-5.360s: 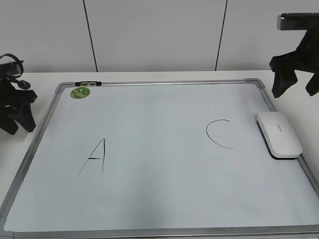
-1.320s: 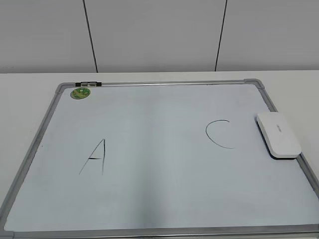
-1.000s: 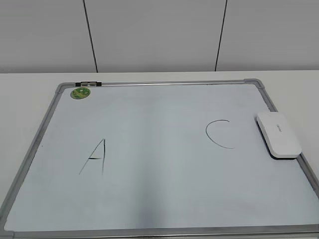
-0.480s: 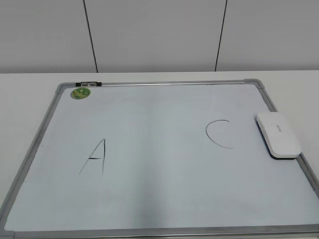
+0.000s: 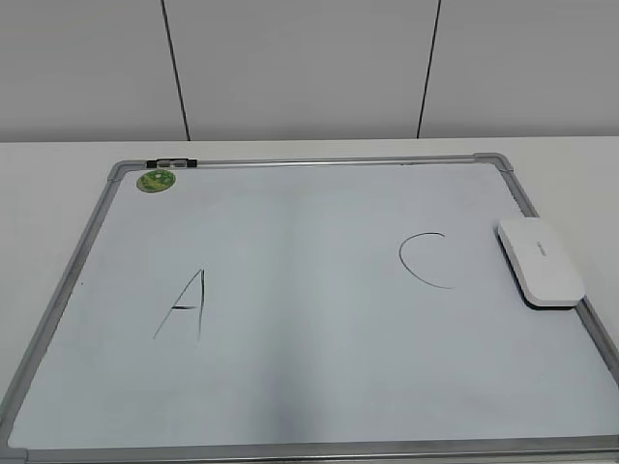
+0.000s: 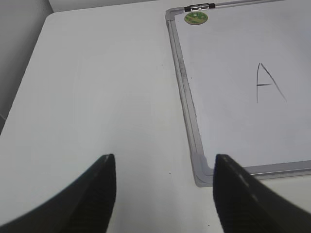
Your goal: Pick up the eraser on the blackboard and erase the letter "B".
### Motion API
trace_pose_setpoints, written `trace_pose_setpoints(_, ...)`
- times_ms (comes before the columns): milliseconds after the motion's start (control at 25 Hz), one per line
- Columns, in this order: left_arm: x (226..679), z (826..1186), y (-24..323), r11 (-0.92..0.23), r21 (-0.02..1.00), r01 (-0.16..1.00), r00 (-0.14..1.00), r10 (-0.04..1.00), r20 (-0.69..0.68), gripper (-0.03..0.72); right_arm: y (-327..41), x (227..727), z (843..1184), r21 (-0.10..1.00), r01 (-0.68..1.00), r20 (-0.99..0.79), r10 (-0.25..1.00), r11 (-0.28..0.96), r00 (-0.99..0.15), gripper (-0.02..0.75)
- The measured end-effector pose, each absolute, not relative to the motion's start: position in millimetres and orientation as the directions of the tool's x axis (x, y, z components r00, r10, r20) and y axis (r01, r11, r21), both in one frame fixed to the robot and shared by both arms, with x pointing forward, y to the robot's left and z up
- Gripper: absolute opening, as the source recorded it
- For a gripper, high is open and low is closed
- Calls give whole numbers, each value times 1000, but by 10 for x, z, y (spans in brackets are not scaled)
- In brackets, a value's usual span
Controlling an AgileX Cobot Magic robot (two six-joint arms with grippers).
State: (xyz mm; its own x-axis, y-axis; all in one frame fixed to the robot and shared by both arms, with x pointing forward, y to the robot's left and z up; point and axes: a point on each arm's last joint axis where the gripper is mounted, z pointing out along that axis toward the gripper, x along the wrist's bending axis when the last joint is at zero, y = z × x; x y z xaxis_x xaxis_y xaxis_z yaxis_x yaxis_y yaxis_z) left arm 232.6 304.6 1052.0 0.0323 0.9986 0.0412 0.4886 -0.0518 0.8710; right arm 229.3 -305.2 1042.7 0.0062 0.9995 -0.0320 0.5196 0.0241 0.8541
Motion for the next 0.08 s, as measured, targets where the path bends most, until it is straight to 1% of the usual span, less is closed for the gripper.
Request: trace_pose_setpoints(80,2326,10520,3046,-52,871,489,32,999,41,461,-3052,2293,10427,854,520,-32,999,24,6,588)
